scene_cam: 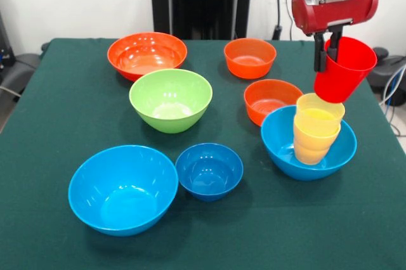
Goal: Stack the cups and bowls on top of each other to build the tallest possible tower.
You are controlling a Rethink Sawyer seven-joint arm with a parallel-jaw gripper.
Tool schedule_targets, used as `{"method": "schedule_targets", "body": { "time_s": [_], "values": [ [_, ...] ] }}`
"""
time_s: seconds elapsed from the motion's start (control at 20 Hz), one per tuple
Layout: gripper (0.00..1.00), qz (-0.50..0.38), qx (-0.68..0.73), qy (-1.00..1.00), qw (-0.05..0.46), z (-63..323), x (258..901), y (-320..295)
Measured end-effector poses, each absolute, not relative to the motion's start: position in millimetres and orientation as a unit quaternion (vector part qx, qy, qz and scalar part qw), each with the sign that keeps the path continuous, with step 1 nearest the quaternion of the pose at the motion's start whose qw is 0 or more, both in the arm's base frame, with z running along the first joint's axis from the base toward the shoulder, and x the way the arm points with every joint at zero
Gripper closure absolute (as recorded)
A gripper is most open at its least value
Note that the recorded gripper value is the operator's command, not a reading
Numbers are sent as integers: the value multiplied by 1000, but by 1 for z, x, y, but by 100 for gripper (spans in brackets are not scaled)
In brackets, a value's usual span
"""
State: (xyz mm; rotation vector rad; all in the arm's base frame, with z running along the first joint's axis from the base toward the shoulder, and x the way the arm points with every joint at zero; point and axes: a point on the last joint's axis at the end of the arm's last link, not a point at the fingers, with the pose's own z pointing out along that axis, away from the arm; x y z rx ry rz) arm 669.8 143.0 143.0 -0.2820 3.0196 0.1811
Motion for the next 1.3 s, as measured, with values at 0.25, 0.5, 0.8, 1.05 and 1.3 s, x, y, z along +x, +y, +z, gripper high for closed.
{"method": "schedule_targets", "body": {
  "time_s": [0.25,0.5,0.8,1.05,1.3],
  "values": [
    [100,59,-94,993,52,143,670,143],
    [100,58,-95,992,52,142,669,142],
    [100,58,-95,993,50,140,669,142],
    [100,60,-97,993,42,129,665,142],
    [100,57,-102,992,41,125,663,141]
  ]
}}
